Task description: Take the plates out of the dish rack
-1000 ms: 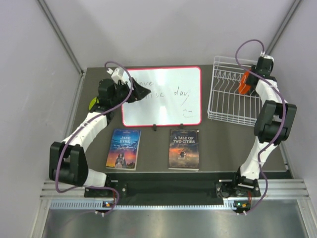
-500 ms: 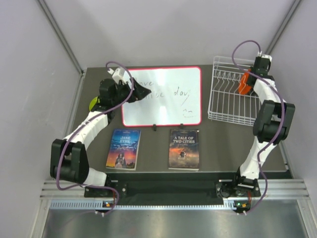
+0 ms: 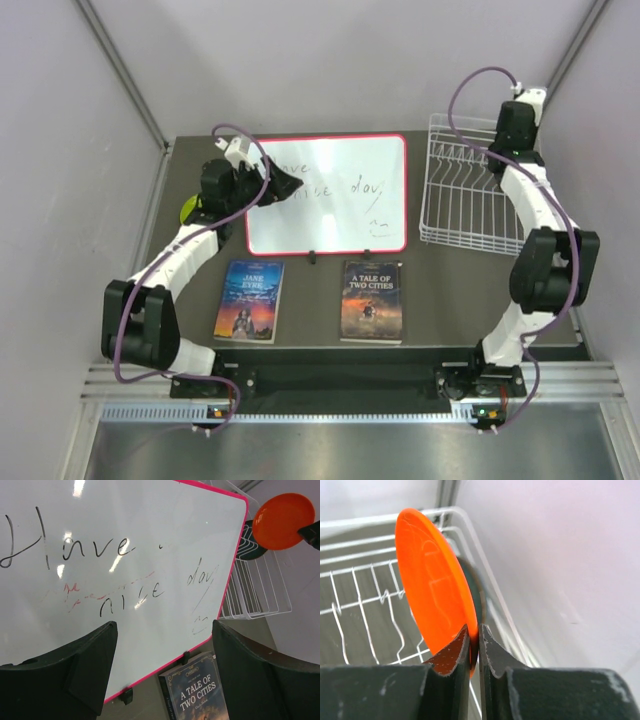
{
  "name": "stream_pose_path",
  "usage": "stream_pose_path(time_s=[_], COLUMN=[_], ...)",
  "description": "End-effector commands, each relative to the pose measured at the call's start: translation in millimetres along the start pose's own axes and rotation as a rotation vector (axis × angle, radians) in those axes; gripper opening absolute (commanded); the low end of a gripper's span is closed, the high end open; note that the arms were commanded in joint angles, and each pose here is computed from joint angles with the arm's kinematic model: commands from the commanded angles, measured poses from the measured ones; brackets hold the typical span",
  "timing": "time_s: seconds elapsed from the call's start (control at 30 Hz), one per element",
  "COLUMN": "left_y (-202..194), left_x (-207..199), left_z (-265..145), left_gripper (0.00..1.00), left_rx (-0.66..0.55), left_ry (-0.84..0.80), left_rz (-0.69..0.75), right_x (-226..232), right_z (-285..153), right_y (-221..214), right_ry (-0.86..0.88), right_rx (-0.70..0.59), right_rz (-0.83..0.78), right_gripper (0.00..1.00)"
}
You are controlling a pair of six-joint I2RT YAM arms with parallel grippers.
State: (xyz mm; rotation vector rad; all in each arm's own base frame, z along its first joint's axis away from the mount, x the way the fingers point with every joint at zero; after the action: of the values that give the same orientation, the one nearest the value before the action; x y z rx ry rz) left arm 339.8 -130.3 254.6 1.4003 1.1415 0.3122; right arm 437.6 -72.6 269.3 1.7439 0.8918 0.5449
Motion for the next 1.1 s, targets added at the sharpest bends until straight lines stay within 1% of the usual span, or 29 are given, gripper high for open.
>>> stream_pose_path(time_s=[0.0,0.03,0.07,0.1,0.13,0.17,0.2,0.23,0.27,0.3,0.33,0.37,0.4,0.43,0.47,0.5,0.57,0.6,0.63,0.73,0.77,0.97,1.07], left_y=[13,16,16,18,22,24,24,25,25,27,26,27,30,29,29,32,32,30,31,27,25,12,6], left_x=[-3,-4,-4,-3,-5,-7,-7,-9,-11,-13,-14,-15,-19,-20,-22,-26,-31,-32,-36,-42,-47,-60,-67], left_z=[1,1,1,0,-2,-3,-4,-6,-6,-6,-4,-3,-2,1,2,2,4,5,6,12,14,23,27], left_gripper=[0.81,0.83,0.83,0.84,0.84,0.84,0.85,0.85,0.85,0.86,0.86,0.87,0.87,0.87,0.87,0.87,0.87,0.87,0.87,0.86,0.86,0.86,0.85], left_rx=[-0.057,-0.065,-0.051,-0.045,-0.051,-0.048,-0.048,-0.056,-0.057,-0.076,-0.078,-0.080,-0.090,-0.087,-0.090,-0.103,-0.115,-0.113,-0.125,-0.117,-0.117,-0.112,-0.097], left_ry=[-0.002,0.001,0.019,0.024,0.024,0.020,0.017,0.008,-0.005,-0.024,-0.045,-0.065,-0.105,-0.128,-0.150,-0.190,-0.228,-0.242,-0.262,-0.283,-0.297,-0.331,-0.344], left_rz=[0.051,0.057,0.050,0.065,0.075,0.078,0.081,0.081,0.077,0.071,0.066,0.059,0.051,0.041,0.033,0.021,0.011,-0.011,-0.007,-0.016,-0.012,-0.025,-0.026], right_x=[-15,-16,-21,-24,-29,-19,-14,-15,-4,0,3,11,14,18,22,26,32,35,38,48,51,70,75], right_z=[-49,-55,-71,-77,-91,-104,-111,-125,-138,-146,-164,-176,-183,-201,-210,-216,-238,-241,-253,-270,-275,-293,-299], right_y=[52,50,59,56,65,63,58,63,60,52,55,50,41,41,36,25,18,5,1,-19,-21,-49,-55], right_ry=[-0.011,-0.002,0.013,0.030,0.067,0.129,0.215,0.279,0.413,0.486,0.576,0.701,0.761,0.844,0.920,0.960,1.077,1.106,1.152,1.251,1.276,1.367,1.411], right_rx=[-0.155,-0.155,-0.179,-0.165,-0.180,-0.170,-0.134,-0.133,-0.106,-0.070,-0.063,-0.027,0.006,0.016,0.047,0.082,0.115,0.150,0.171,0.240,0.242,0.344,0.355], right_rz=[0.093,0.094,0.124,0.128,0.178,0.205,0.203,0.251,0.250,0.248,0.284,0.282,0.285,0.313,0.315,0.315,0.340,0.337,0.351,0.362,0.369,0.374,0.395], right_gripper=[0.00,0.00,0.00,0.00,0.00,0.00,0.00,0.00,0.00,0.00,0.00,0.00,0.00,0.00,0.00,0.00,0.00,0.00,0.00,0.00,0.00,0.00,0.00])
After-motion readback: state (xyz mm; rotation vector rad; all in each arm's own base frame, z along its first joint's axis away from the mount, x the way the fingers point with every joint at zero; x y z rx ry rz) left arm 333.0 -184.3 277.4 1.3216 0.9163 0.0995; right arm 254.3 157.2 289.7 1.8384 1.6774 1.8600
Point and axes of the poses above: each gripper's point midway between its finger pads, its own z axis out along the fingers, its own x axis along the line the jaws close on, y = z × x, the point moved 9 cm from there along -z, back along the fingers, and after that the axes turned 14 degrees about z, right-handed, at the moved point
